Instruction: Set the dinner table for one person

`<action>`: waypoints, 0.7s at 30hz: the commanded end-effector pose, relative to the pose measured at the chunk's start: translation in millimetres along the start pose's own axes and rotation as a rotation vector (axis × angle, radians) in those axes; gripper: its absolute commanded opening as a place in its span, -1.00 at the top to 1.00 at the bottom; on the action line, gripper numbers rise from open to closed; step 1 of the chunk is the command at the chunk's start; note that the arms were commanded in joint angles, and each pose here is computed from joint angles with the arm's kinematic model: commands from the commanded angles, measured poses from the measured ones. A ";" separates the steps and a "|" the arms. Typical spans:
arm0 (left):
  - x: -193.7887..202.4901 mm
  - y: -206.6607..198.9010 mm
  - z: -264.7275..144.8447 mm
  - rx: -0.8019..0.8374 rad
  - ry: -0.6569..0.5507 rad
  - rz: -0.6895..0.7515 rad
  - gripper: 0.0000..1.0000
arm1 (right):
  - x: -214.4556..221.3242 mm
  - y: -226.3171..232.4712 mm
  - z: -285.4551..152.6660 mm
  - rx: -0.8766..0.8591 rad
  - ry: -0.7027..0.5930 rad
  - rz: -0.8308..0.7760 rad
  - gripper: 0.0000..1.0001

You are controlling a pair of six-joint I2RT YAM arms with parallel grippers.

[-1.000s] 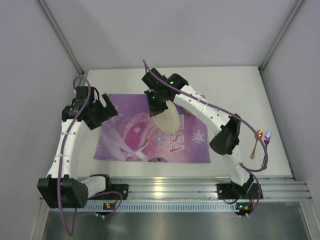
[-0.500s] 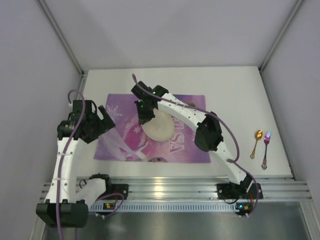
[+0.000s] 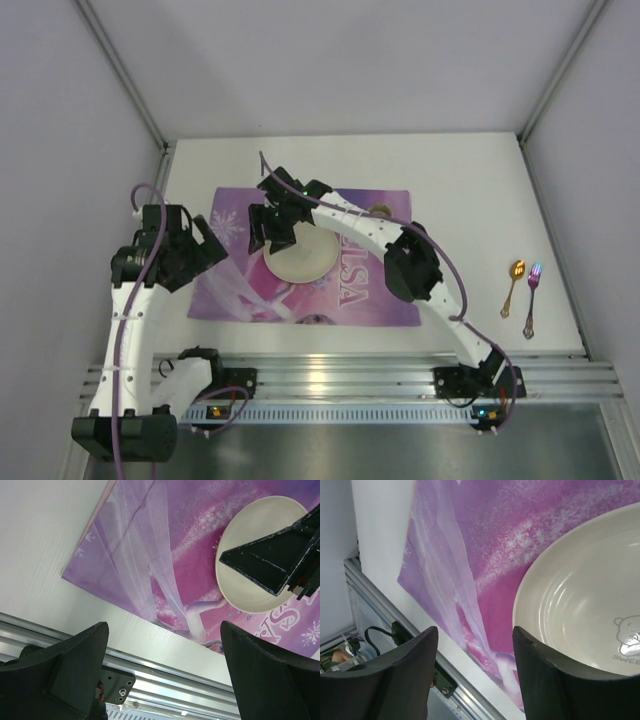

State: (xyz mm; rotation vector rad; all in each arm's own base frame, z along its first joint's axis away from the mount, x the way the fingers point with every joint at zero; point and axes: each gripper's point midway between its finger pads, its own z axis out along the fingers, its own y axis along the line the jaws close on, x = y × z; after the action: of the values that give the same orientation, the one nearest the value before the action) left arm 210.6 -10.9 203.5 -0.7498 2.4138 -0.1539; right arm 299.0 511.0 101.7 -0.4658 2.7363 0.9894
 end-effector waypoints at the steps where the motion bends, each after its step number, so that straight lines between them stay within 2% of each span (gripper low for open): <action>1: -16.8 -12.0 -3.5 0.032 -0.045 -0.011 -0.97 | -23.1 36.0 -45.2 -0.132 -0.075 -0.052 -0.23; 3: -23.4 -17.6 -0.2 0.045 -0.056 -0.014 -0.97 | -20.1 22.5 -62.8 -0.093 -0.088 -0.064 -0.24; 4: -25.1 -19.0 1.0 0.050 -0.059 -0.015 -0.97 | -29.4 26.6 -101.1 -0.097 -0.152 -0.095 -0.24; 6: -24.0 -24.1 7.2 0.066 -0.039 -0.016 -0.98 | -13.3 -17.5 -114.5 0.005 -0.140 -0.054 -0.24; 7: -25.2 -27.7 9.6 0.081 -0.039 -0.020 -0.97 | -23.0 -27.8 -157.7 0.010 -0.216 -0.039 -0.23; 8: -24.8 -30.2 12.4 0.090 -0.032 -0.027 -0.97 | 0.8 -67.2 -154.5 0.075 -0.166 0.020 -0.23; 9: -20.4 -35.8 15.1 0.121 -0.011 -0.028 -0.97 | 7.2 -87.5 -166.2 0.108 -0.178 0.052 -0.22; 10: -21.6 -39.2 18.2 0.137 -0.015 -0.030 -0.97 | 2.2 -106.9 -203.0 0.122 -0.255 0.082 -0.22; 11: -21.8 -41.8 19.7 0.150 -0.017 -0.039 -0.96 | 29.2 -141.3 -200.2 0.178 -0.211 0.136 -0.22; 13: -15.2 -43.1 26.9 0.163 0.006 -0.046 -0.96 | 37.7 -182.0 -234.0 0.240 -0.280 0.199 -0.21; 14: -16.7 -45.7 29.3 0.175 -0.002 -0.050 -0.96 | 61.4 -208.5 -230.2 0.281 -0.242 0.252 -0.19; 16: -10.7 -45.6 36.4 0.179 0.021 -0.053 -0.96 | 72.5 -243.9 -244.1 0.327 -0.259 0.324 -0.16; 17: -9.6 -45.9 40.7 0.177 0.029 -0.054 -0.96 | 86.1 -259.2 -240.3 0.350 -0.229 0.358 -0.12; 21: -7.1 -55.7 43.0 0.198 0.051 -0.023 -0.95 | 97.0 -298.6 -237.1 0.387 -0.182 0.445 -0.08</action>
State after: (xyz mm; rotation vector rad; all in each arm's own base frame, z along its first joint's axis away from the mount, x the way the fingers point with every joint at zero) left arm 251.2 -39.1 177.4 -0.7476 2.4412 -0.3492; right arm 297.6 130.1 98.9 0.3098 2.7621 0.5447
